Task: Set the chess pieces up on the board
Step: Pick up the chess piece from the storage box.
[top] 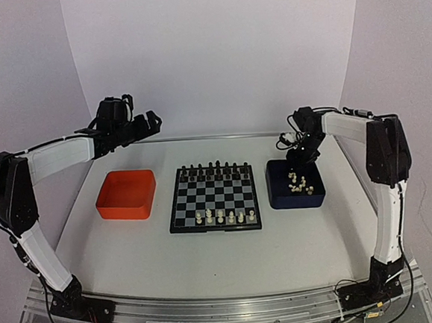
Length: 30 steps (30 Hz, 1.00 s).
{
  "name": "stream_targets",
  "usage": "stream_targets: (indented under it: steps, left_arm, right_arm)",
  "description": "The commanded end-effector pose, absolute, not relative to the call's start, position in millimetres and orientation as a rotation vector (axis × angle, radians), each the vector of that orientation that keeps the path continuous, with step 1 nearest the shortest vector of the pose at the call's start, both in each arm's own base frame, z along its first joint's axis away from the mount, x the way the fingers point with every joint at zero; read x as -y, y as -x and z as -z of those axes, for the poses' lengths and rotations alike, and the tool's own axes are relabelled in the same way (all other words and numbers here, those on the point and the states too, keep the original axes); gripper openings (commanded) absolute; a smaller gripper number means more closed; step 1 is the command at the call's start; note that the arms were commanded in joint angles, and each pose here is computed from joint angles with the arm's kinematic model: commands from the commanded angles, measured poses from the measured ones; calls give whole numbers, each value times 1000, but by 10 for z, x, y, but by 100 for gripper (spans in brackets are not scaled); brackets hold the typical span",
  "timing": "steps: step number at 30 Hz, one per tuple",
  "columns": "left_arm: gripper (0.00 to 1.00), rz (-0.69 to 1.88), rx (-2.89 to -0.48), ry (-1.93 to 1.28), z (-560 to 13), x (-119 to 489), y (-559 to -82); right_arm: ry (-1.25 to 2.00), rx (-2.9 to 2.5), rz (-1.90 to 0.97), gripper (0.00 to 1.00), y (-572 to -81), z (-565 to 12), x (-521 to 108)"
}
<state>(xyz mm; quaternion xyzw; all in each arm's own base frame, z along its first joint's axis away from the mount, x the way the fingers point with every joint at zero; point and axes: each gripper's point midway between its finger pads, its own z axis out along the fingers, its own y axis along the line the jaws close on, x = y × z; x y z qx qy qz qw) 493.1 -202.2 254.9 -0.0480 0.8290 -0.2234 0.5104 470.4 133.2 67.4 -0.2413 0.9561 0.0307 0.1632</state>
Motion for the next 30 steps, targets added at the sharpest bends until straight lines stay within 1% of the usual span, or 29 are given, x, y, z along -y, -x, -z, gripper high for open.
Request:
stream_targets:
  steps: [1,7,17,23,30]
  left_arm:
    - [100,591,-1921,104,-2726,2068,-5001]
    - [100,605,-1922,97,-2685,2086,-4985]
    - [100,646,-1928,71,-2609,2160,-4974]
    - [100,654,-1932,63,-2572,2185,-4990]
    - [100,660,-1939,56,-2549,2207,-5002]
  right_arm:
    - [751,-2694,-111,46,-4815,-667,-1404]
    - [762,-2705,-100,38,-4880,-548,-1405]
    - [796,-2708,-95,34,-4910,-455,-1411]
    - [803,-2711,-94,28,-4913,-424,-1412]
    - [801,-2716,-62,27,-4958,-377,-1384]
